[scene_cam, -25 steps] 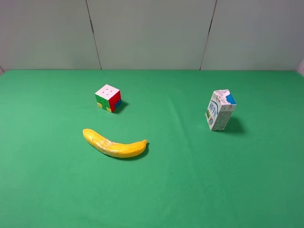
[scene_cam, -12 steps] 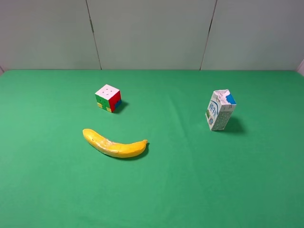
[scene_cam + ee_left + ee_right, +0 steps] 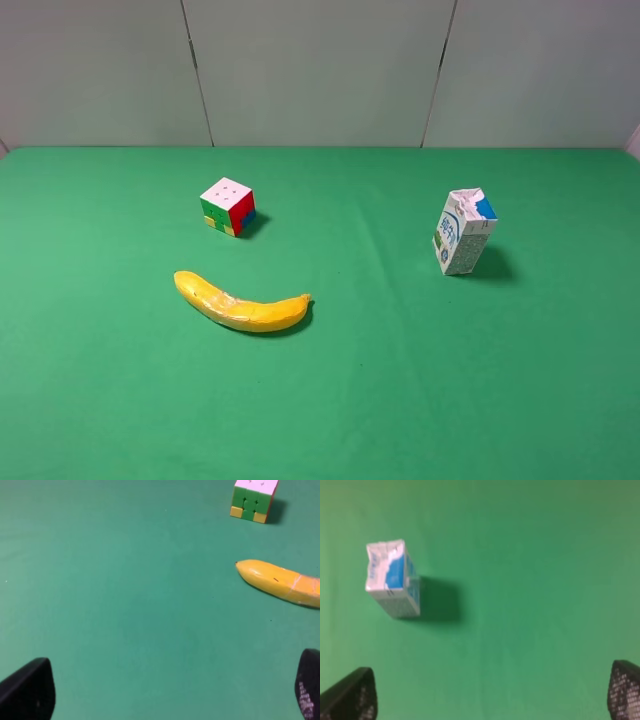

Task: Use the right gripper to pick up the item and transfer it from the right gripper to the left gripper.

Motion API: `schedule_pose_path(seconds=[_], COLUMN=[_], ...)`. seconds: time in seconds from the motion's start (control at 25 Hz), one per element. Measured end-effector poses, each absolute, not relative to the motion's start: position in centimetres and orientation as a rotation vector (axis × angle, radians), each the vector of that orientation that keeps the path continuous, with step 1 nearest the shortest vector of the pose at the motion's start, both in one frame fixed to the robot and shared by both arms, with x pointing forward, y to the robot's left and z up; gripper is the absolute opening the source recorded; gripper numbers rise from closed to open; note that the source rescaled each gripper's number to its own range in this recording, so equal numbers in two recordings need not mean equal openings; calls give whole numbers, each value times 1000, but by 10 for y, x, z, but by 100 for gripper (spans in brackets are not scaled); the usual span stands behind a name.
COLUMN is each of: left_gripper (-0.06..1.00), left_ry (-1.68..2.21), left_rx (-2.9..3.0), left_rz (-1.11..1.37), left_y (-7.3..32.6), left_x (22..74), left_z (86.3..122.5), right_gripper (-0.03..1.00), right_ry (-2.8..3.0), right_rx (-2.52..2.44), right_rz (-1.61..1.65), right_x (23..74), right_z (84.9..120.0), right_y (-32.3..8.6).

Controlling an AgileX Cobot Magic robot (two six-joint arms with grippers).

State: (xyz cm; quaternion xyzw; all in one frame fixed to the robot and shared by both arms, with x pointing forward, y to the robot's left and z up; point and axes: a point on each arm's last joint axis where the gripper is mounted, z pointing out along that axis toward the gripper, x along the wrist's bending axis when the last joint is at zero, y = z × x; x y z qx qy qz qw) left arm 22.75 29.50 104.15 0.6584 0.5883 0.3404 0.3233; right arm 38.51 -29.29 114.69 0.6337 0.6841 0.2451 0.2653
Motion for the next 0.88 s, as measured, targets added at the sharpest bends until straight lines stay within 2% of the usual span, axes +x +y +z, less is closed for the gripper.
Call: schedule_pose_path(seconds=[0.48,0.88], left_gripper=[91,91], left_ry=[1544,1544], left_rx=[1728,1728], left_rz=[893,893], left_y=[295,295], left_x=[228,228], left_z=[1042,1042], right_gripper=[100,100], right_ry=[2168,2261], right_rx=[1717,1809], right_rz=[501,400], right_x=[472,535], right_z=[1139,1115], right_y=[-234,-210])
